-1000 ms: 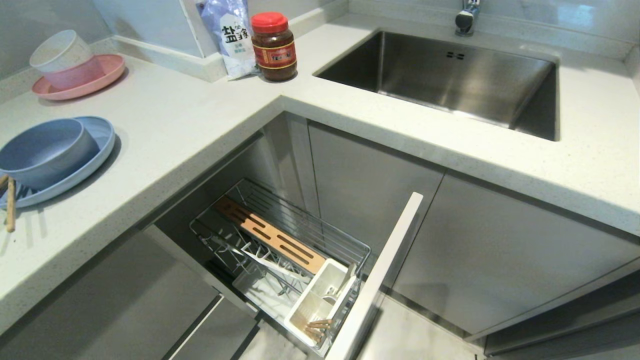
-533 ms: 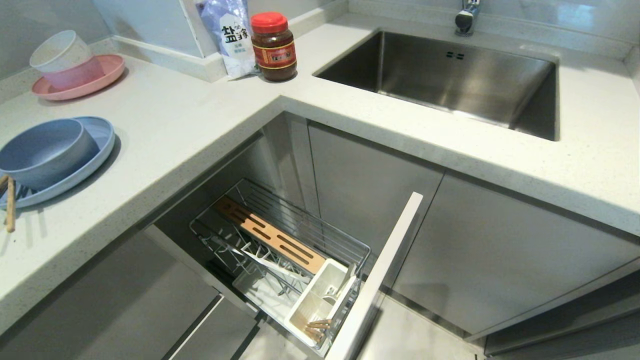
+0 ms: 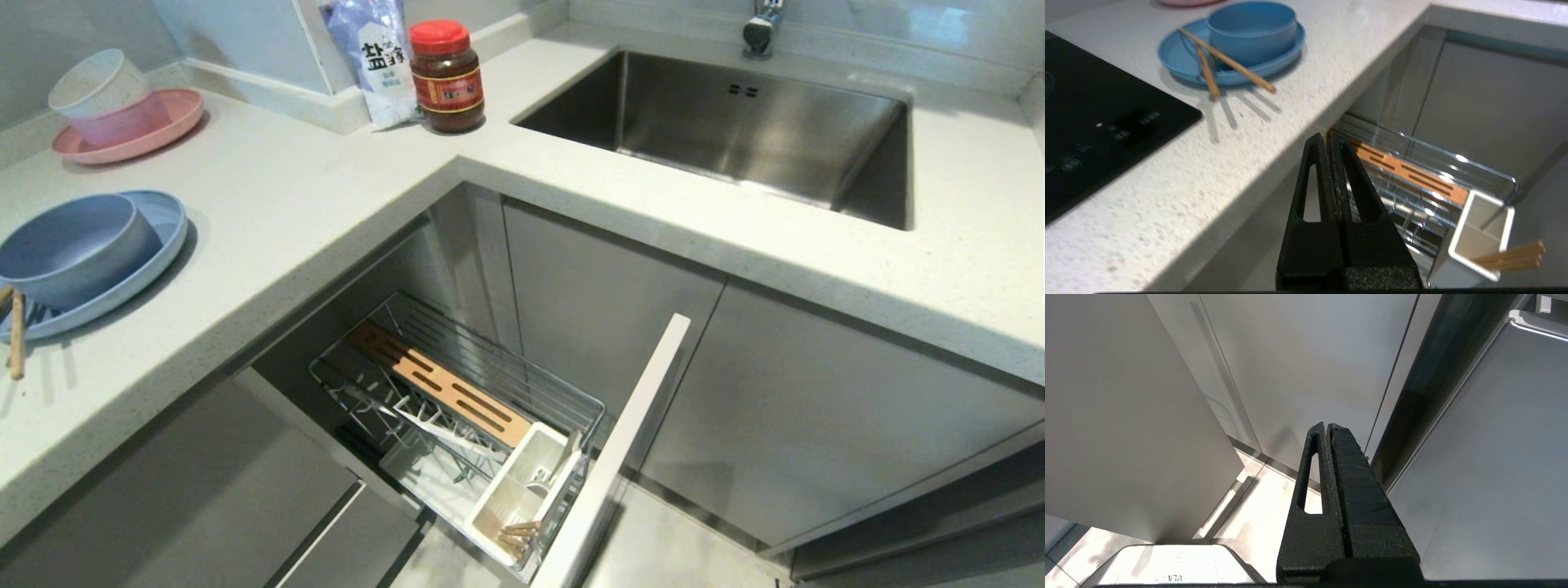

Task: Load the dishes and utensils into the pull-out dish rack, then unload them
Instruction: Close the cupboard

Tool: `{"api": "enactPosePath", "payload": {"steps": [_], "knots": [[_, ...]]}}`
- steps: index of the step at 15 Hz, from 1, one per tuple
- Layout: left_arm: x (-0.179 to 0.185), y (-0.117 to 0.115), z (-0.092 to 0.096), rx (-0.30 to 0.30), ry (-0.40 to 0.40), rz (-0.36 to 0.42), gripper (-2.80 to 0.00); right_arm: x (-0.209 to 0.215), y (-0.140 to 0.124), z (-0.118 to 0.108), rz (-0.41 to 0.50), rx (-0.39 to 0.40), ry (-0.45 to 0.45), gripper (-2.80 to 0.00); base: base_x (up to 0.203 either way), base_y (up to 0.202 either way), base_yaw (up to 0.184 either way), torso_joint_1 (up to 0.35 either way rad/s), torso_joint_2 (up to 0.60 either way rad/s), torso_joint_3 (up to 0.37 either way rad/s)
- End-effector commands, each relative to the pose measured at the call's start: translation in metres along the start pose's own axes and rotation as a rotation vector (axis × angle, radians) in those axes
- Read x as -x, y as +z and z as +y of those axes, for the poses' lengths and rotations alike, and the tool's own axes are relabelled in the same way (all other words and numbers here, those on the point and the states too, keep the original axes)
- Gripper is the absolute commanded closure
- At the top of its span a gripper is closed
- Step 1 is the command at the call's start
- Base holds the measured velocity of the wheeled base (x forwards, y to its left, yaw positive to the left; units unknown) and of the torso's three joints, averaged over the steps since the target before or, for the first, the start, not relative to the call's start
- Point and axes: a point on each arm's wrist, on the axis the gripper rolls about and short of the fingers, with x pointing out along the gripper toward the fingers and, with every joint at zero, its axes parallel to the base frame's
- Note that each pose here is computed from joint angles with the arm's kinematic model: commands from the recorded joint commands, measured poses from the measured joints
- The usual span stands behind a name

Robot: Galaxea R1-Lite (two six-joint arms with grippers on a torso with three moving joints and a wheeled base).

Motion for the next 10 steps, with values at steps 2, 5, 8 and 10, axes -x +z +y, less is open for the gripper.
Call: {"api": "enactPosePath", "payload": {"steps": [2, 5, 8, 10], "knots": [[0.011, -0.026, -0.001, -0.014, -0.006, -0.019, 0.00, 0.000, 0.000, 0.000, -0.003, 0.000, 0.000, 0.00, 0.000, 0.000, 0.000, 0.000, 0.00, 0.000], [0.008, -0.041, -0.002, -0.011, -0.009, 0.017, 0.00, 0.000, 0.000, 0.000, -0.003, 0.000, 0.000, 0.00, 0.000, 0.000, 0.000, 0.000, 0.00, 0.000], [0.003, -0.058, -0.004, 0.005, -0.014, 0.067, 0.00, 0.000, 0.000, 0.000, -0.003, 0.000, 0.000, 0.00, 0.000, 0.000, 0.000, 0.000, 0.00, 0.000], [-0.003, -0.076, -0.006, 0.019, -0.016, 0.093, 0.00, 0.000, 0.000, 0.000, -0.003, 0.000, -0.001, 0.00, 0.000, 0.000, 0.000, 0.000, 0.00, 0.000]]}}
